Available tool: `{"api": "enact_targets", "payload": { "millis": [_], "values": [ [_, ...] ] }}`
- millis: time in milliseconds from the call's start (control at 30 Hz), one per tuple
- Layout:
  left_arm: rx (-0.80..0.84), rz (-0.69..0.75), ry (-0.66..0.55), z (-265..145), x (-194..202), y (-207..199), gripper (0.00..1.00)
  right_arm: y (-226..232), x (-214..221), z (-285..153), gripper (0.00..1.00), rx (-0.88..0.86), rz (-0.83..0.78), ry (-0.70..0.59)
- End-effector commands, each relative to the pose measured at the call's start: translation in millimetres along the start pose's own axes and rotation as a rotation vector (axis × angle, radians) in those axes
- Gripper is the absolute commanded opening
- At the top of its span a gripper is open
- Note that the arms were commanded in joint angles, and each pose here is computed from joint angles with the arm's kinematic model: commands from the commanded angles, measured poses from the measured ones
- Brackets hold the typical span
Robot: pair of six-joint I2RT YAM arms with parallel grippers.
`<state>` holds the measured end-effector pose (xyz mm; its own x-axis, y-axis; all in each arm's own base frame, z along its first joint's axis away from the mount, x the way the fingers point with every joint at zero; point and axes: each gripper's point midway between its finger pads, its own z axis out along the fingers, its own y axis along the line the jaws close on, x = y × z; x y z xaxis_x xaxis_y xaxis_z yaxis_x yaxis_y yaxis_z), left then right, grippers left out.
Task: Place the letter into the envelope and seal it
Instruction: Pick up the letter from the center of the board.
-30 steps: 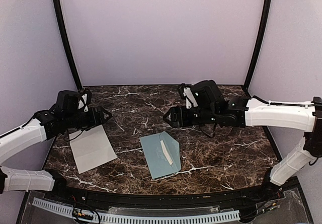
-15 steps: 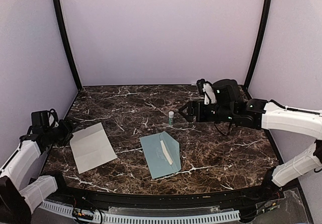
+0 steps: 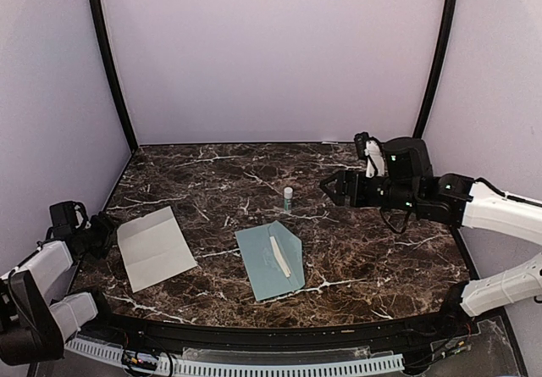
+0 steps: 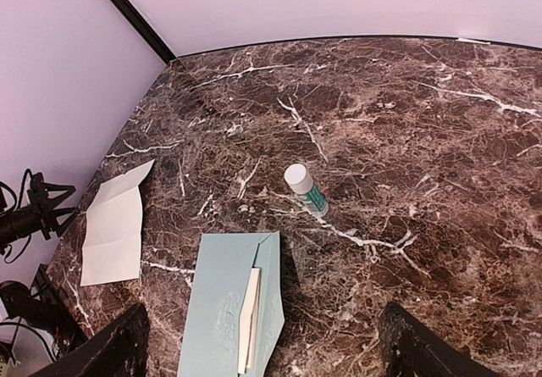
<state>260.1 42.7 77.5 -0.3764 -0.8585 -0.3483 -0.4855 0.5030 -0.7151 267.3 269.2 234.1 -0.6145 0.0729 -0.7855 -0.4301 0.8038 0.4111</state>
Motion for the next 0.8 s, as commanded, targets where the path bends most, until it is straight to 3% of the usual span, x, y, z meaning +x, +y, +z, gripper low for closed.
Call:
{"api": "enact_targets", "payload": {
  "millis": [0,400,767],
  "values": [
    [-0.001,0.028,-0.044,5,-8,7,0.70,-11,-4,-6,0.90,0.034,0.024,-0.029],
    [-0.023,0.028,-0.030,20,-4,23,0.66,-11,-7,-8,0.90,0.035,0.036,-0.034],
    [0.062,-0.001,0.107,36,15,17,0.61,-10,-11,-12,0.90,0.035,0.046,-0.044]
  ]
}}
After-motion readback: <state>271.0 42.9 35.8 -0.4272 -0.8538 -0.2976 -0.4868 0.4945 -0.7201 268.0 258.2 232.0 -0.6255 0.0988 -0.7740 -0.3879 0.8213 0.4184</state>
